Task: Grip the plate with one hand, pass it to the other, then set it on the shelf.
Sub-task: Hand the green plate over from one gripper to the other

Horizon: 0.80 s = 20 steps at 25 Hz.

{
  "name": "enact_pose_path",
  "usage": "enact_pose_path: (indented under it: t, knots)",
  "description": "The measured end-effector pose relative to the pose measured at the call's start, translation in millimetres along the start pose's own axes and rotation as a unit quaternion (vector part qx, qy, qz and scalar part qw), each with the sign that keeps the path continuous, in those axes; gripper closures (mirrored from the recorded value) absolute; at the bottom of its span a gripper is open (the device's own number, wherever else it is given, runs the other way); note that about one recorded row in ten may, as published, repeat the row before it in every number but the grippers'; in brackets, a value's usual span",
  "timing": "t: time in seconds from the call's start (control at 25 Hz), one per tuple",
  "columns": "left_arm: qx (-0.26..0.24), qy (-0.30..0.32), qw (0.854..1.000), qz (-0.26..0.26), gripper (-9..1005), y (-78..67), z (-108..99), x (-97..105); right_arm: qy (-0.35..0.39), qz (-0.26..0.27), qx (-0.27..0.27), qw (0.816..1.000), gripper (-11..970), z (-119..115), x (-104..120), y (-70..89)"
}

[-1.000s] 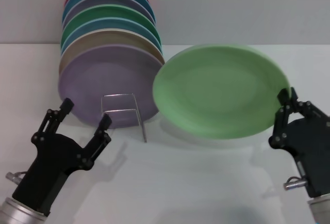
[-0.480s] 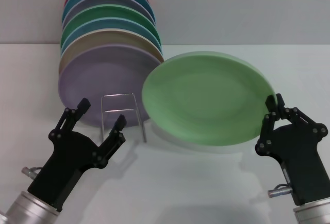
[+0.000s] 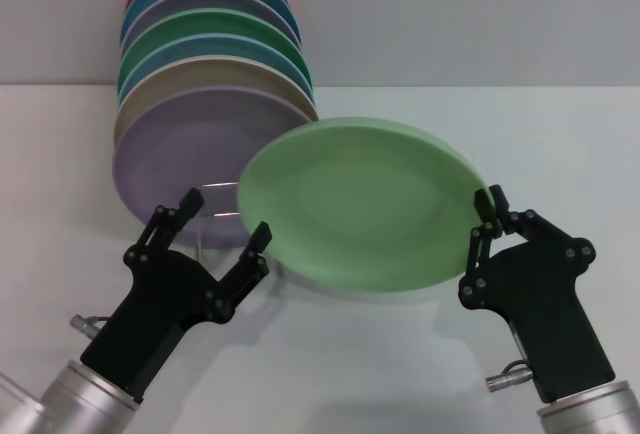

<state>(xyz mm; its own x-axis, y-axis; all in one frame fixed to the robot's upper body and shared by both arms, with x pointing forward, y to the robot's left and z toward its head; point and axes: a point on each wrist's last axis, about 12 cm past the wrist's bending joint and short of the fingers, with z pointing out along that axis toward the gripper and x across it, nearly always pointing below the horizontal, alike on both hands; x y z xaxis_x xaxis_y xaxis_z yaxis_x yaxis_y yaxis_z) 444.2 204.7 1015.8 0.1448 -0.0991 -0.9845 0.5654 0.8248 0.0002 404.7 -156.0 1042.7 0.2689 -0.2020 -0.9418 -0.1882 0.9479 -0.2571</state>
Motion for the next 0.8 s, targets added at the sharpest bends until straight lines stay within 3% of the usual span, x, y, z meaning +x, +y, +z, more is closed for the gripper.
enact_pose_path:
  t: [0.8]
  knots:
    - [0.001,0.014,1.000,0.003,314,4.2,5.2,2.6,0.001,0.001,-0.027,1.000,939,0.2,-1.0,8.2]
